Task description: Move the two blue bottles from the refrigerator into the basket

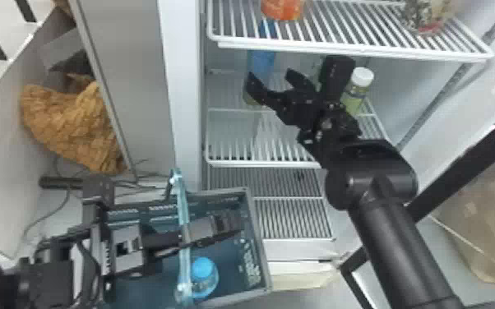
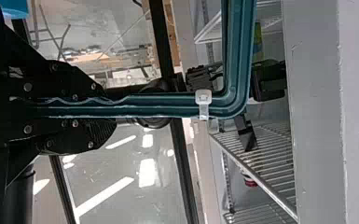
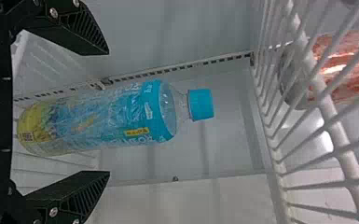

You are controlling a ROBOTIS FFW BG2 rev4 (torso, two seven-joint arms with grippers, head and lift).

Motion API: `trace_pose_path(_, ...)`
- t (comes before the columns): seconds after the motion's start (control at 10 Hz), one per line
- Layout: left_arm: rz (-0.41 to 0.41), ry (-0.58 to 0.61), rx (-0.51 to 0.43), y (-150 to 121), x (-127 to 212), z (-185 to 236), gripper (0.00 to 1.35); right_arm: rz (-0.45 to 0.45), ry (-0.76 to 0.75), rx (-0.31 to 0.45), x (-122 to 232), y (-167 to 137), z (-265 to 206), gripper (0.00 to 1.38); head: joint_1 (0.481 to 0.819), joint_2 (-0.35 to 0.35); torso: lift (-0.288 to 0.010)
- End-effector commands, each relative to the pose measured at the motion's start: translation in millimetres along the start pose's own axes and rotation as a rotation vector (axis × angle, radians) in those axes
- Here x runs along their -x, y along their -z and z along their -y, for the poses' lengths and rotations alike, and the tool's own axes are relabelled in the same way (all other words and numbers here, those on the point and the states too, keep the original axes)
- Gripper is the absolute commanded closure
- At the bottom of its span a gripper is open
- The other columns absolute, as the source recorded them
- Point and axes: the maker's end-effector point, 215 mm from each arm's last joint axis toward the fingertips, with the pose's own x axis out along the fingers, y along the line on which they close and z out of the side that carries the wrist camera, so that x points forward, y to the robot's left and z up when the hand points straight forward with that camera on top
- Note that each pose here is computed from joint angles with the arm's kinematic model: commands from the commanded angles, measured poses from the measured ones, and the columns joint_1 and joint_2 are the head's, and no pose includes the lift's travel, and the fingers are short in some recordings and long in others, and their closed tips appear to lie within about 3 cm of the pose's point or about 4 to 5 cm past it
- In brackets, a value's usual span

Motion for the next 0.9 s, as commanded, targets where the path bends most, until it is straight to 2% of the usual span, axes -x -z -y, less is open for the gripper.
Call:
trace_pose_path(0.0,-0.003,0.001,-0.005,-1.4,-0.9,1.2,1.20,-0.010,0.002,0.015,-9.1,-0.5,-0.6,0.14,0.695,-0.132,-0.220)
trace_pose_path(0.6,-0.013,0.002,-0.023,-6.5,-3.2,4.9,1.20,-0.087,0.026,0.053,-40.6,9.1,1.2,0.16,0.695,-0.112,-0.220)
trace_pose_path(0.7,-0.015,0.003,-0.025,-6.8,-4.1,5.5,1.20,-0.101,0.031,0.056,-42.2,13.2,3.5,0.25,0.695,-0.110,-0.220)
trace_pose_path(0.8,-0.016,0.002,-0.026,-6.8,-3.6,5.2,1.20,-0.115,0.043,0.048,-41.8,18.9,7.8,0.49,0.695,-0.109,-0.220)
